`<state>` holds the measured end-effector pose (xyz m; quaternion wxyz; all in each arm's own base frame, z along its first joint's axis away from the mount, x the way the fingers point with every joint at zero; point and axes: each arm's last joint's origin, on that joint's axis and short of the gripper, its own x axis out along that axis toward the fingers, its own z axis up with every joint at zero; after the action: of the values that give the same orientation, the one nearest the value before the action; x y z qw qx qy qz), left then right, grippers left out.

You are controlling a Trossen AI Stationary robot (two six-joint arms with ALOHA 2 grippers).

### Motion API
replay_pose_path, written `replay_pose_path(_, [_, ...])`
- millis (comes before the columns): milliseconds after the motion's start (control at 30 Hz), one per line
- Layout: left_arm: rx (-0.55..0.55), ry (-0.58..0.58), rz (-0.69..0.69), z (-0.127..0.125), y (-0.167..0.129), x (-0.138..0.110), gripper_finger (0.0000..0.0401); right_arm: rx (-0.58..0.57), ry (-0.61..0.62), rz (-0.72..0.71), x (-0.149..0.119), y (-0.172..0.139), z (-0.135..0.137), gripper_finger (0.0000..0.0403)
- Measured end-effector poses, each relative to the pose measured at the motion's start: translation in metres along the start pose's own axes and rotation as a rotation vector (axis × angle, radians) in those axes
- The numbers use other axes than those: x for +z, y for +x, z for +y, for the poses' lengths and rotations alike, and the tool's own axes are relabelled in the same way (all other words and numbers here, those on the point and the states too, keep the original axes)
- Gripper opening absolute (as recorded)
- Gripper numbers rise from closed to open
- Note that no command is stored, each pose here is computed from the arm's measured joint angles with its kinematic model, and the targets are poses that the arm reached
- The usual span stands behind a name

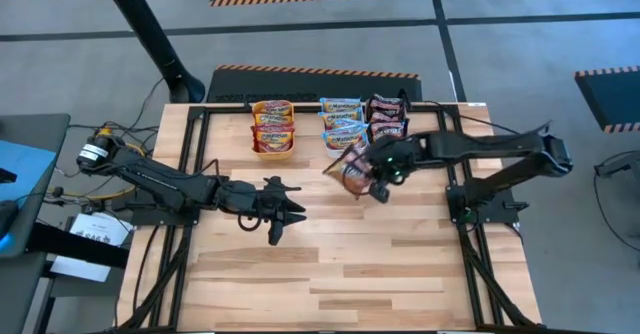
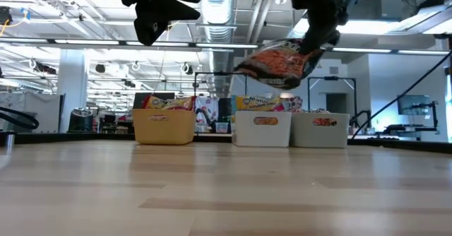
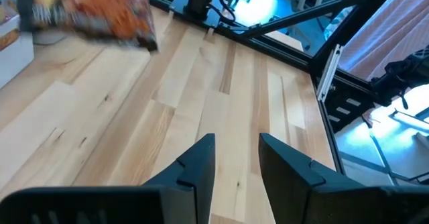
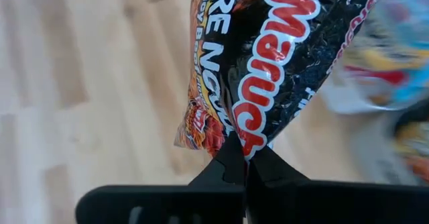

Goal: Sort Maruchan noodles
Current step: Put the black noodle pack into the gray bin

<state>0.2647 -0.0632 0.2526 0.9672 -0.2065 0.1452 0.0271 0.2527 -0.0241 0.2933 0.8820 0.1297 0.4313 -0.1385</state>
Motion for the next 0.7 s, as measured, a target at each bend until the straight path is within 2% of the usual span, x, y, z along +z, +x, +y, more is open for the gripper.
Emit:
replay_pose_path(300, [0.003, 0.001, 0.003, 0.0, 0.0, 0.0, 0.0102, -0.249, -0.088, 0.013, -0.009, -0.026, -0.03, 0.0006])
replay_pose_path(700, [0.007, 0.004, 0.009, 0.001, 0.0, -0.001, 0.0102, -0.486, -0.323, 0.122, -0.008, -0.027, -0.062, 0.0006])
